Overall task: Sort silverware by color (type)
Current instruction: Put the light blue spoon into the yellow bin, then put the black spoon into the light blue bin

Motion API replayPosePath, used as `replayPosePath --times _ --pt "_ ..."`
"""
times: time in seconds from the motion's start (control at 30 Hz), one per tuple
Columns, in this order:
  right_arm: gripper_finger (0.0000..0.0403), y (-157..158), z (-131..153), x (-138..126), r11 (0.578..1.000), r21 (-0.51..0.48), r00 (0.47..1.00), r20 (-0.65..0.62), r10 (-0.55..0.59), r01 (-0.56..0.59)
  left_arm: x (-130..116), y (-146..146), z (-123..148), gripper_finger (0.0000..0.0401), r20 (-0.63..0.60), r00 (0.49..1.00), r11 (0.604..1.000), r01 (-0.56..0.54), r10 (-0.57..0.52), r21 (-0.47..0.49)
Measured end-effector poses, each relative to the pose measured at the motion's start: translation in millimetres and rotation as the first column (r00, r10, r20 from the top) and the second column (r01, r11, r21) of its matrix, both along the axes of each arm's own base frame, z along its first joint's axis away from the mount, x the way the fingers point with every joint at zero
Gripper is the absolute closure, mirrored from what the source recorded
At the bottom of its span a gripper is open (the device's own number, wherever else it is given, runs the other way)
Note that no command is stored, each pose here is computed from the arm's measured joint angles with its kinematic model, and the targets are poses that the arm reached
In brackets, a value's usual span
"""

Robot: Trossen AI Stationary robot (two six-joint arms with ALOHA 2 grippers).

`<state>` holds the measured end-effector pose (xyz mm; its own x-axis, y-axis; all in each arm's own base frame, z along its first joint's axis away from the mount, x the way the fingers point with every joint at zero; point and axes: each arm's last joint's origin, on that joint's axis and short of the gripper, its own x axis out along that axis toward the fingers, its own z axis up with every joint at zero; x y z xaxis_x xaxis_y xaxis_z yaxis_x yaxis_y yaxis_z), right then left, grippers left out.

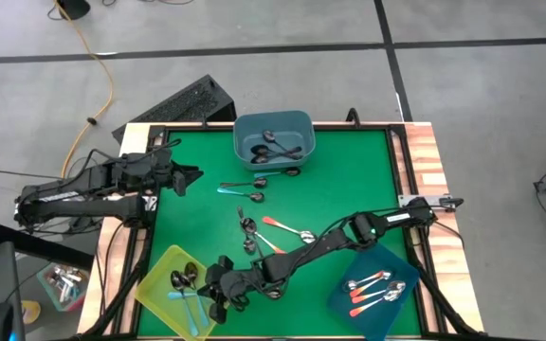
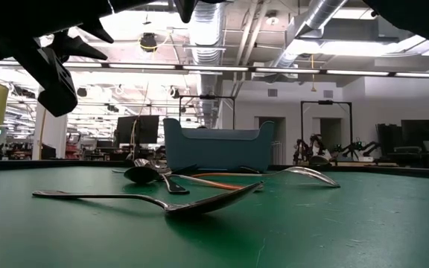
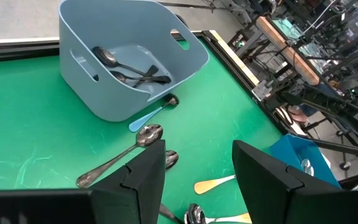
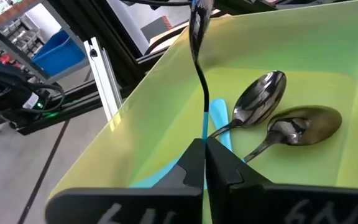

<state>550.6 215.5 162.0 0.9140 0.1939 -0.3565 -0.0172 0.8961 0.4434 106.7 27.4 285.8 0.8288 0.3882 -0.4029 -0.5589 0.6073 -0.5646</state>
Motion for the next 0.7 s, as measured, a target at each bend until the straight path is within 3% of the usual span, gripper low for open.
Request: replayPosePath --times 0.33,0.47,0.7 --pt "0.0287 0.1 0.5 0.2 1.0 -0.02 1.0 0.01 0.011 -0.011 0.0 0.0 0.0 0.0231 0.0 1.0 1.0 -0.001 0.001 -0.001" --pt "0.0275 -0.8 5.8 2.3 1.0 -0.013 0.998 0.062 0.014 -0.013 0.0 0.0 0.0 0.0231 0.0 1.0 1.0 -0.001 0.001 -0.001" --pt "0.0276 -16.2 39.9 8.0 0.999 -0.011 0.987 0.152 0.041 -0.04 0.0 0.0 -0.1 0.0231 -0.002 1.0 1.0 0.001 -0.001 0.002"
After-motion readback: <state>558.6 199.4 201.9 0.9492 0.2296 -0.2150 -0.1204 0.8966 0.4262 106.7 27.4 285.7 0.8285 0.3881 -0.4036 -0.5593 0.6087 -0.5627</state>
